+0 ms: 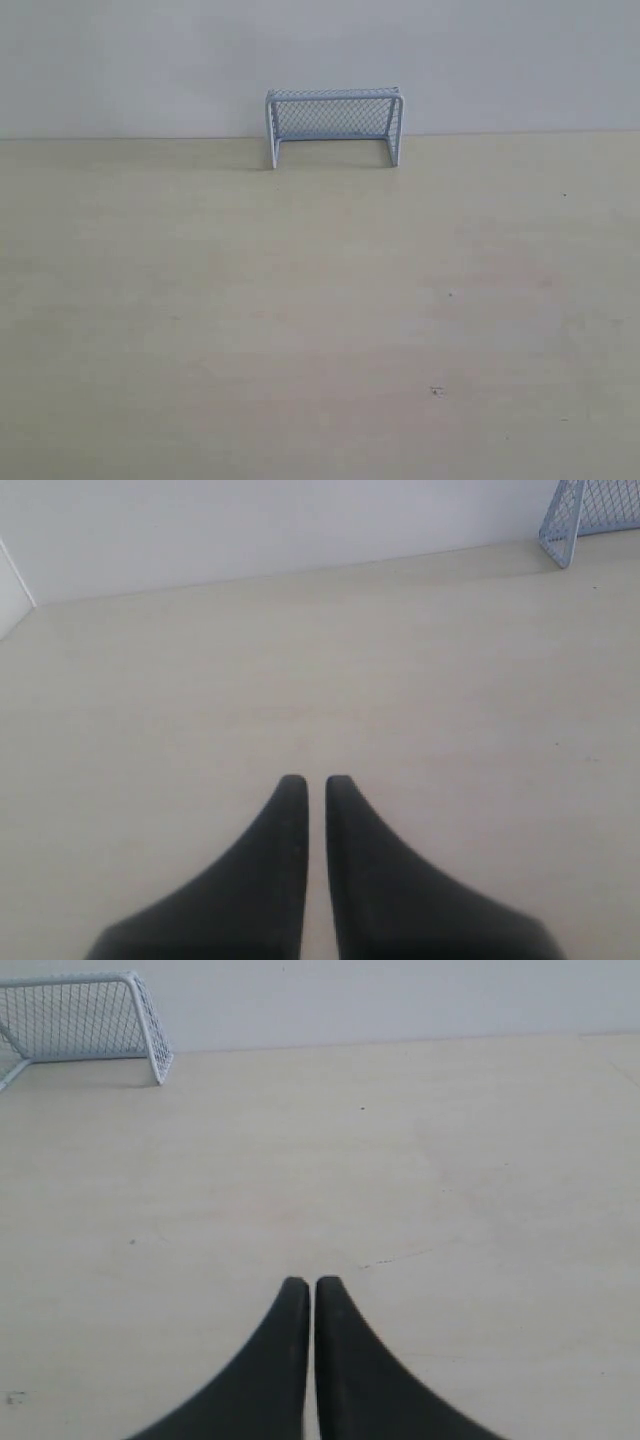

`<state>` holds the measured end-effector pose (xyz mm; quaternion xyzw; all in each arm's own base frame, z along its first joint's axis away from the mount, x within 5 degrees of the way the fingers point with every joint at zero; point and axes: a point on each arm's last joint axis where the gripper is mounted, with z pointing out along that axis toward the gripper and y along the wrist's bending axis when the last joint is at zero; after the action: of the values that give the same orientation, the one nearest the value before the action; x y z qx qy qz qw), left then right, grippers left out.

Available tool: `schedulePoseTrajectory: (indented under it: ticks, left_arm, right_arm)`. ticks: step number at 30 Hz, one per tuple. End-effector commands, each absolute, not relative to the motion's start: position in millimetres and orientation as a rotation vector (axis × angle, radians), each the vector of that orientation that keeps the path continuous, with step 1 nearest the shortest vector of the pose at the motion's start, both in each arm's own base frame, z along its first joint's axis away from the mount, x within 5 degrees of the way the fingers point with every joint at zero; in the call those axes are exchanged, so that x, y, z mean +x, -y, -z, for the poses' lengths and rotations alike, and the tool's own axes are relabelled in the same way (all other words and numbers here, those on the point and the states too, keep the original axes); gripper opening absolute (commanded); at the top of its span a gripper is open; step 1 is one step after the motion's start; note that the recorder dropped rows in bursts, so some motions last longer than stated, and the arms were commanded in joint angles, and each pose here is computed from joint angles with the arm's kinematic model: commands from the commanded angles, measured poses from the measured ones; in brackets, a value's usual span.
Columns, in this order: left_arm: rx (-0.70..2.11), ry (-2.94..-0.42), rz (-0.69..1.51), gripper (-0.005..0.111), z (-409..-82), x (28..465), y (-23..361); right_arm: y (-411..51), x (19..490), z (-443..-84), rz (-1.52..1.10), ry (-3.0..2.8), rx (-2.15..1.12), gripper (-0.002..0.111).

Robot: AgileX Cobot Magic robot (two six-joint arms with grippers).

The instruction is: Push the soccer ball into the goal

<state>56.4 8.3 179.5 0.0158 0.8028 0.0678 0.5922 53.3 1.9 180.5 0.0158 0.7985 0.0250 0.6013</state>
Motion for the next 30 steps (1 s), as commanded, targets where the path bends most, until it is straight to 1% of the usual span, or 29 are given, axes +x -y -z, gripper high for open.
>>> schedulePoseTrajectory:
  ticks: [1,11,30]
  left_arm:
    - [0.036,-1.864,-0.145,0.006,-180.9,56.8,-7.7]
    - [0.036,-1.864,-0.145,0.006,-180.9,56.8,-7.7]
    - [0.036,-1.864,-0.145,0.006,-180.9,56.8,-7.7]
  right_arm:
    - [-4.5,52.8,-180.1,-0.157,-1.850,0.115,0.000]
    - [-4.3,52.8,-180.3,-0.118,-1.850,0.066,0.000]
    - [-4.3,52.8,-180.3,-0.120,-1.850,0.068,0.000]
